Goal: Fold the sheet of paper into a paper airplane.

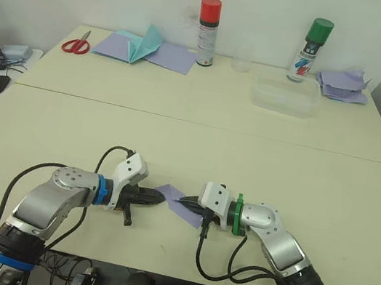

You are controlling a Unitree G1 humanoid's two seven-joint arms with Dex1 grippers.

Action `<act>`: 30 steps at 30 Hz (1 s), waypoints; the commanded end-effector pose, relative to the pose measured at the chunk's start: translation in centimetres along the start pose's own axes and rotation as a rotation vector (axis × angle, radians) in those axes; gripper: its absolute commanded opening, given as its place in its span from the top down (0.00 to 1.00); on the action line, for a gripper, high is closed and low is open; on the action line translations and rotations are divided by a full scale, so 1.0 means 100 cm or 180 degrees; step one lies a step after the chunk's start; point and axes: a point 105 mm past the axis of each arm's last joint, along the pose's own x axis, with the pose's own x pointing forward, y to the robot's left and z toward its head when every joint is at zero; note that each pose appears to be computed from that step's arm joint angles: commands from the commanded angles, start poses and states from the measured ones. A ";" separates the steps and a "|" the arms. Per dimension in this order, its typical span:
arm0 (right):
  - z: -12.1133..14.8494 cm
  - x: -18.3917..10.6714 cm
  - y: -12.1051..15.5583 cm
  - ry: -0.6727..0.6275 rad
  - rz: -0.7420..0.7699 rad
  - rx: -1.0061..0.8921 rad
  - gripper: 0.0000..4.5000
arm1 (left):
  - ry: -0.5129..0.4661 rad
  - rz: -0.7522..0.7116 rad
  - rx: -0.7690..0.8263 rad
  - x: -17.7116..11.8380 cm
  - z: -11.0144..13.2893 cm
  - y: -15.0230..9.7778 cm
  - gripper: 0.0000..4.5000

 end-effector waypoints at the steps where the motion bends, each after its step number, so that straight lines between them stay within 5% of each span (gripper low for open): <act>1: -0.002 0.004 0.009 0.0017 0.0158 -0.0025 0.99 | 0.0056 0.0110 -0.0198 -0.010 -0.003 0.009 1.00; 8: -0.005 0.004 0.007 0.0065 0.0164 -0.0051 0.99 | -0.0746 -0.0395 -0.0352 -0.026 0.074 -0.001 1.00; 12: -0.006 0.002 0.004 0.0079 0.0141 -0.0036 0.99 | -0.0898 -0.0357 -0.0329 -0.017 0.089 0.001 1.00; 21: -0.006 0.001 0.001 0.0077 0.0092 0.0020 0.99 | -0.0247 -0.0120 0.0277 0.027 0.040 0.006 1.00; 30: -0.007 -0.002 -0.001 0.0094 0.0026 0.0088 0.99 | 0.0110 -0.0154 0.0891 0.031 0.011 0.004 1.00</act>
